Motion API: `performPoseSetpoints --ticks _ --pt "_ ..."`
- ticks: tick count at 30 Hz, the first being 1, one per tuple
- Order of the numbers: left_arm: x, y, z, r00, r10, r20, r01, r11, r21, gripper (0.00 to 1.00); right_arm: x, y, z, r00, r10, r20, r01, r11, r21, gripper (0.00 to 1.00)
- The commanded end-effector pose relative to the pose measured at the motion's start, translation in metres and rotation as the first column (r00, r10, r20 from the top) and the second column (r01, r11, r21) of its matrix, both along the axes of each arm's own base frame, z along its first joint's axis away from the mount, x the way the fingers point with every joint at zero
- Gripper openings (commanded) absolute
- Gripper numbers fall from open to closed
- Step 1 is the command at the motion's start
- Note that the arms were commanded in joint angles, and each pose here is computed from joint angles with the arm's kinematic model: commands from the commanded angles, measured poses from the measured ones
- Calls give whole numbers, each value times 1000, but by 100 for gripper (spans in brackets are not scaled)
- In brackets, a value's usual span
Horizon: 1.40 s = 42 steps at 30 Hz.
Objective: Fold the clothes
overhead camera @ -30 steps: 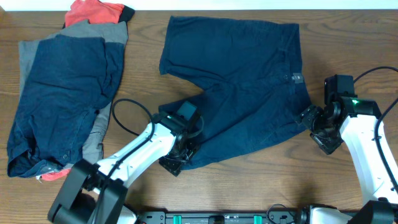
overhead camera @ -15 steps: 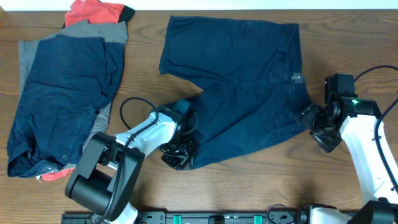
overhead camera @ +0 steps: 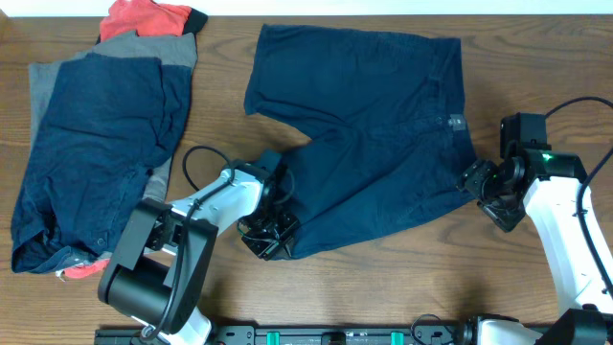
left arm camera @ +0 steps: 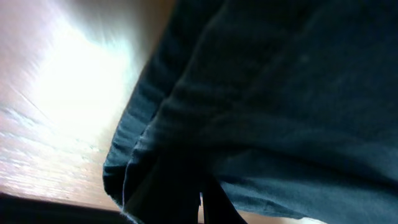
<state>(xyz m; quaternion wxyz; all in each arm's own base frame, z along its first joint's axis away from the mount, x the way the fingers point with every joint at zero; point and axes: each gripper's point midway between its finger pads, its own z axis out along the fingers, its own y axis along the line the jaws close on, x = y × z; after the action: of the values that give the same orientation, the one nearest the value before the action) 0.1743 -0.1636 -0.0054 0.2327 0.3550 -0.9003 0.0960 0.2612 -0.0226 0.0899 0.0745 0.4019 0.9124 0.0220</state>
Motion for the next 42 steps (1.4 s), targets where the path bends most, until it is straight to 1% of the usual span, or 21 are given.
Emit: performPoseSetpoints --ticks 1,5,10,13,17,21,22,24,25,26,29,31,34,35,38,42 --pt "4 17 -3 996 -65 56 63 997 33 6 1 -1 -1 1000 21 5 -21 1000 -6 80" --pt "22 22 11 982 -89 169 79 995 60 6 5 -1 0 1000 21 19 -21 1000 -6 80" --pt "51 32 37 917 -158 365 120 985 125 6 10 -1 1 998 42 39 -42 999 -6 79" --pt "61 43 50 883 -176 436 103 977 185 6 11 4 1 995 83 46 -84 996 9 79" --pt "65 50 58 862 -185 471 87 971 221 6 11 7 1 993 105 47 -106 994 18 79" --pt "61 52 57 869 -190 458 91 969 228 6 11 10 1 992 116 48 -117 993 18 79" --pt "60 53 57 871 -193 451 92 967 236 8 11 10 1 992 118 48 -119 993 18 80" --pt "56 61 56 878 -204 433 87 958 275 28 11 12 1 991 124 48 -125 992 18 80" --pt "54 66 55 885 -201 420 76 952 297 33 12 12 1 991 126 49 -127 992 18 80" --pt "51 71 55 893 -192 408 58 946 318 42 12 13 1 990 128 52 -129 992 17 80" --pt "48 77 54 904 -169 392 24 937 349 58 14 15 1 989 135 60 -136 991 15 80" --pt "49 77 54 906 -153 395 7 938 347 62 15 16 2 988 139 63 -140 990 15 81" --pt "48 78 51 914 -129 384 -17 935 354 64 17 16 2 988 140 70 -142 990 13 81" --pt "47 78 49 918 -123 377 -21 934 357 70 17 16 2 988 140 71 -142 990 13 81" --pt "42 80 39 935 -101 341 -35 928 371 79 18 16 2 987 140 74 -142 990 13 81" --pt "41 81 24 946 -99 310 -30 923 384 83 18 16 2 987 142 74 -143 990 13 81"
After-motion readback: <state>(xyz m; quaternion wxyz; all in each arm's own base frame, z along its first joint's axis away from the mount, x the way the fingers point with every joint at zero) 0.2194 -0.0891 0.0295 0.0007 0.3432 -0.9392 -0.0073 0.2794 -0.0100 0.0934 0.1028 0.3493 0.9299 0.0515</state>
